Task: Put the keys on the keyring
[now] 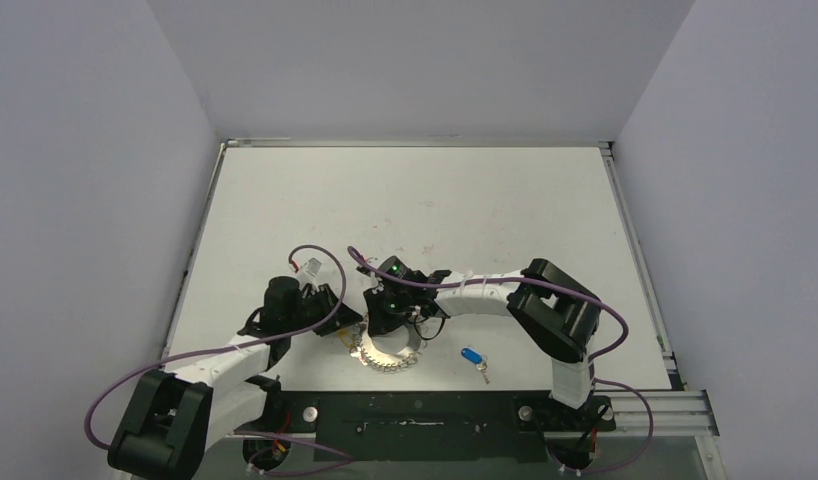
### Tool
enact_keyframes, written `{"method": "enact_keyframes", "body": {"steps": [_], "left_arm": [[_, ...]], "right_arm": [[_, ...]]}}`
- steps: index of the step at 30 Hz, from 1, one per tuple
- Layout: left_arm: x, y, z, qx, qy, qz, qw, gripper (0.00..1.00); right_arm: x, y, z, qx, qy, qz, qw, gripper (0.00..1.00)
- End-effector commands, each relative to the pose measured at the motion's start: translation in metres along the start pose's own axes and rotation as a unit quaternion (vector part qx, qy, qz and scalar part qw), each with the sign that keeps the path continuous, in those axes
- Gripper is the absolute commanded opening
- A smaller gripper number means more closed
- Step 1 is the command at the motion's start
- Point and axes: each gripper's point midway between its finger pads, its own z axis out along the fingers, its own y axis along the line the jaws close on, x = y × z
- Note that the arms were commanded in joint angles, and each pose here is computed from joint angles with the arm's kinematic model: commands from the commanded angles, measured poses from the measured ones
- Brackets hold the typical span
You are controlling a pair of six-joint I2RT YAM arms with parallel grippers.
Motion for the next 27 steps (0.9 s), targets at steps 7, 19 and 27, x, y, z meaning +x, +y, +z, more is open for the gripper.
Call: {"method": "enact_keyframes", "body": {"steps": [7,19,27], "left_arm": [[0.005,-0.002,-0.002,0.005,0.014,0.011,1.0,0.18],[-0.015,0.02,-0.009,-0.081,-0.034,0.04,0.995,0.4],[-0.003,0.018,0.004,-0.06,0.008,0.034,0.998,0.42]], "right_arm": [[-0.009,-0.002,0.006,0.013,-0.014,-0.015,1.0,0.0],[-0.013,0.002,0.0,0.008,-0.019,-0.023,1.0,0.0],[-0.011,0.002,0.002,0.006,-0.018,-0.021,1.0,0.0]]}}
